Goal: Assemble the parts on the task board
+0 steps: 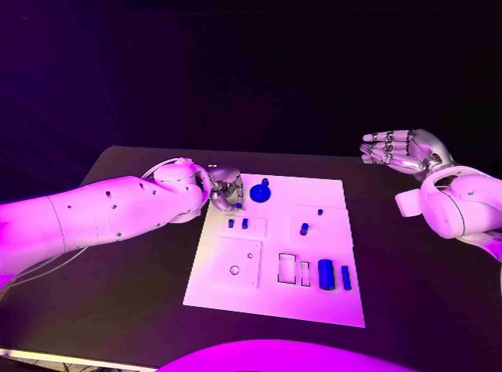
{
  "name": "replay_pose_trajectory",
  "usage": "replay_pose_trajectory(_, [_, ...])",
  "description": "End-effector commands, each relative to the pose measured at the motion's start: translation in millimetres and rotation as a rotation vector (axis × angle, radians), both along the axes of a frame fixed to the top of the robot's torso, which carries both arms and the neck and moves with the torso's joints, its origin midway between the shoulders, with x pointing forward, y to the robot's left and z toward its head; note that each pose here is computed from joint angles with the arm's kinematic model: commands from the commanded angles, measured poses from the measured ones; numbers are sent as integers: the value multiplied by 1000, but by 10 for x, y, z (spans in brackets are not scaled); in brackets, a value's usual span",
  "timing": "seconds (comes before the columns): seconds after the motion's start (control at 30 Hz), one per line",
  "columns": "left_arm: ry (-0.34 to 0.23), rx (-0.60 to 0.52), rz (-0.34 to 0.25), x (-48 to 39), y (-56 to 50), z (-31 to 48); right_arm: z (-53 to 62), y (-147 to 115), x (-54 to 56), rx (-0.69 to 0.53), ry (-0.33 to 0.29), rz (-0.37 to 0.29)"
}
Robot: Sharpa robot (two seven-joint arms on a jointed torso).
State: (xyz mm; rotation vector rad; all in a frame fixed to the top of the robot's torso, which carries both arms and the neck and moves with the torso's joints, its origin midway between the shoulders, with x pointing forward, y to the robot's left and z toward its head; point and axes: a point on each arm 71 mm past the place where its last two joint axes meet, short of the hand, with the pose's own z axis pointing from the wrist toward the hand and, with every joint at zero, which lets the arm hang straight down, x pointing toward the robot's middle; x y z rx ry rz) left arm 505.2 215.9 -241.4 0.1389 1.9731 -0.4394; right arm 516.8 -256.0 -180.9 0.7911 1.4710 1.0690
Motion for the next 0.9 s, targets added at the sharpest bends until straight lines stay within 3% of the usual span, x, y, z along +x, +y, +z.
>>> replay_pose_trajectory(0.03, [-24, -11, -4, -1, -19, 26, 5, 15, -4, 1, -8, 15])
replay_pose_trajectory(0.9, [5, 14, -2, 0, 14, 0, 4, 13, -2, 1, -7, 16])
